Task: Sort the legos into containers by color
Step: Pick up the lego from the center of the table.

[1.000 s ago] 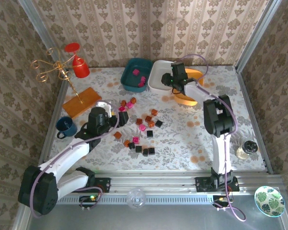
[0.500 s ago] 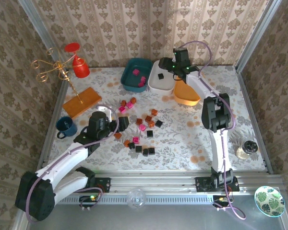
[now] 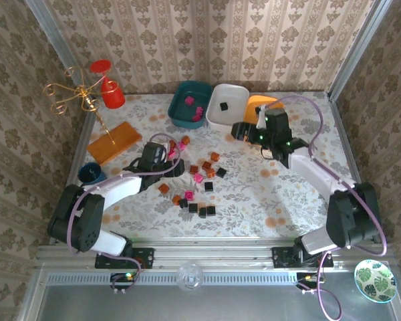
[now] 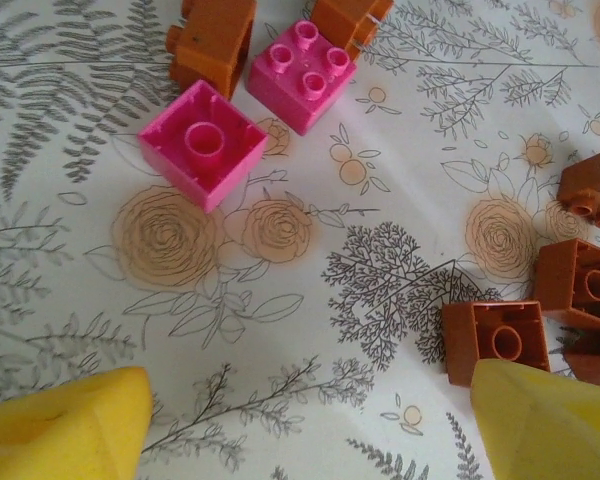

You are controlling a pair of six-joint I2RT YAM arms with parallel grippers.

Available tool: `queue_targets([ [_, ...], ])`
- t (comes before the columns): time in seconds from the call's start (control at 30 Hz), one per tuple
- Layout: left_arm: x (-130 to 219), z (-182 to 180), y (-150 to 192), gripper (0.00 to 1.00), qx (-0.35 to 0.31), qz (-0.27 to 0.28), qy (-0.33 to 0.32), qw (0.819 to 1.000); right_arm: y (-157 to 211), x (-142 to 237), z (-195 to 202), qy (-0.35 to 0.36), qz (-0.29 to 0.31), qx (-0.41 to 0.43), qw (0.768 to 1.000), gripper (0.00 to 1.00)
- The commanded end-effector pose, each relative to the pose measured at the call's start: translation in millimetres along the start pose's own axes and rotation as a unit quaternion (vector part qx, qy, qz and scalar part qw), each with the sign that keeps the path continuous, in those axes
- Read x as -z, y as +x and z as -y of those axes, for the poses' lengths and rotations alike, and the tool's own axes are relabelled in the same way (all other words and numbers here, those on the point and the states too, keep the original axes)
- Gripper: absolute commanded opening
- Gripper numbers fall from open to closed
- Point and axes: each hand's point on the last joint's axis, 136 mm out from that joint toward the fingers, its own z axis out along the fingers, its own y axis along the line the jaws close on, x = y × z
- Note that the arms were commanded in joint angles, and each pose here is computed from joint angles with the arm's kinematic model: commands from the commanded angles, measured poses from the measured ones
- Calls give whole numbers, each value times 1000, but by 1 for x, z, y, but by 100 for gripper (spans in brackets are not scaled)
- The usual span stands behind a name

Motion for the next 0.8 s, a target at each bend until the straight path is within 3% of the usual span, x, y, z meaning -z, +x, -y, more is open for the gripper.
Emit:
queue_targets([
  [0.0,-2,6,5,84,-38,-20,-11,999,2,25,1,11,27,25,999,82],
  [0.27,-20,-14,-9,78,-56,-38,-67,995,21,39,12,27,19,30,999,83],
  [0.77,-77,-39,-57,64,-10,-52,-71,996,25,40,13,27,19,30,999,83],
])
